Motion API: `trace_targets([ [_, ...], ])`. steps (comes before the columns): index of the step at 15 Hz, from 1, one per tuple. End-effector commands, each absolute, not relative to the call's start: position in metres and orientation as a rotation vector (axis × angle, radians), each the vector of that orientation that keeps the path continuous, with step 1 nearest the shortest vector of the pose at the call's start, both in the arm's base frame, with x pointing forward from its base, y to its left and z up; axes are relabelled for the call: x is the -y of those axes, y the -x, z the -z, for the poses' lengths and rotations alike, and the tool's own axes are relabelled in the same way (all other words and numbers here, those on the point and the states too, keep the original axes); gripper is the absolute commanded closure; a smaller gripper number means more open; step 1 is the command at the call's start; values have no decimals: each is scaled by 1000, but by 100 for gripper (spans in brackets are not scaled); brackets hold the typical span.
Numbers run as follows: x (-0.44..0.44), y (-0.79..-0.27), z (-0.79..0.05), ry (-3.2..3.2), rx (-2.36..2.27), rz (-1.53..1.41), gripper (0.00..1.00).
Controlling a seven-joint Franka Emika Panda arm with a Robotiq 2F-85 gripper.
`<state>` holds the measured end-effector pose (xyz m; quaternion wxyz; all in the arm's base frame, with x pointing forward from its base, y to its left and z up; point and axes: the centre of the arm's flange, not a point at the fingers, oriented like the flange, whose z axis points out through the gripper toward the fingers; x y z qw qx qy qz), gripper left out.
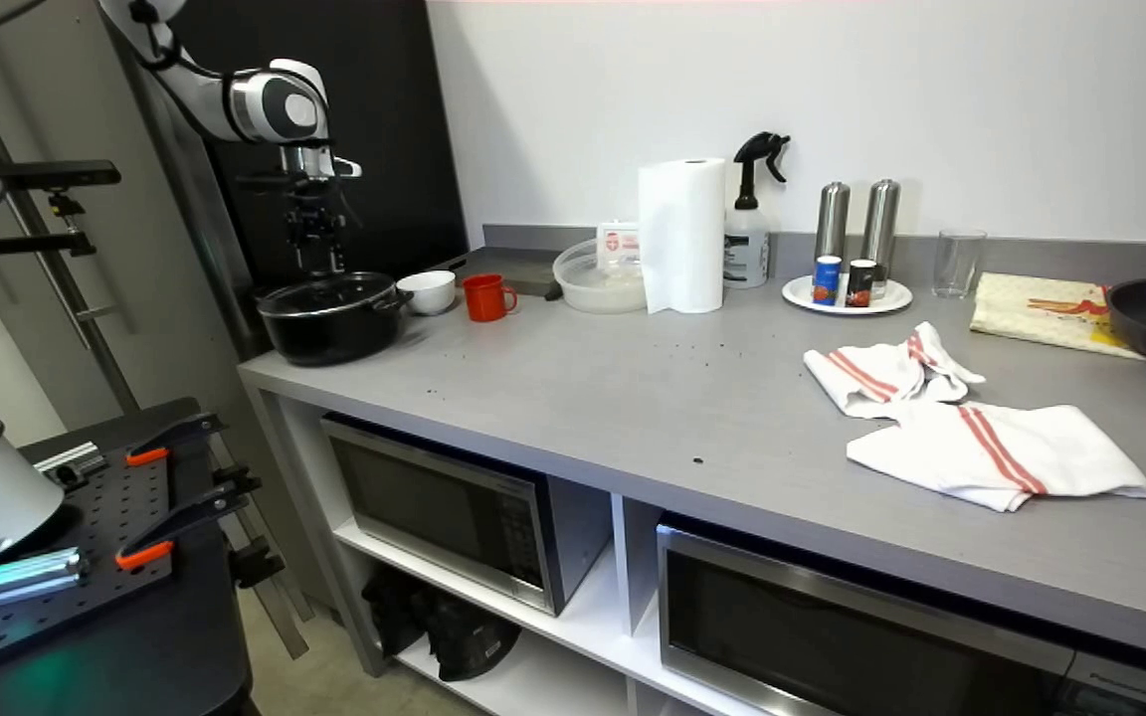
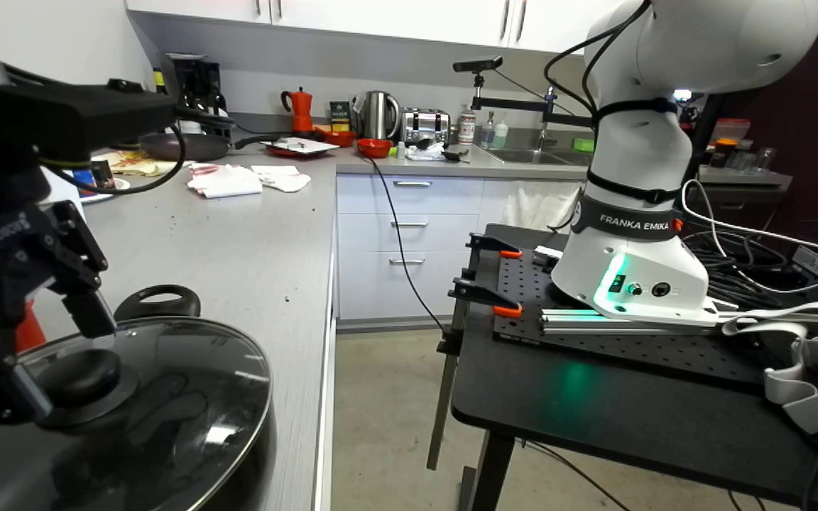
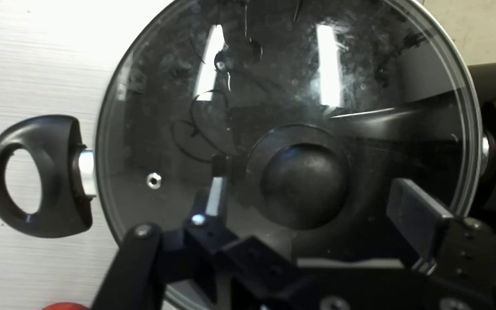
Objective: Place the lid on the pot
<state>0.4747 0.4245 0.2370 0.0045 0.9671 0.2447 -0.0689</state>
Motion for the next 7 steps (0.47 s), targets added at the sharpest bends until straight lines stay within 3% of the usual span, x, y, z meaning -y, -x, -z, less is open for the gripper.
trace_targets([
  [1, -421, -469, -246, -3037, -751, 221, 0],
  [7, -423, -476, -238, -3030, -762, 214, 0],
])
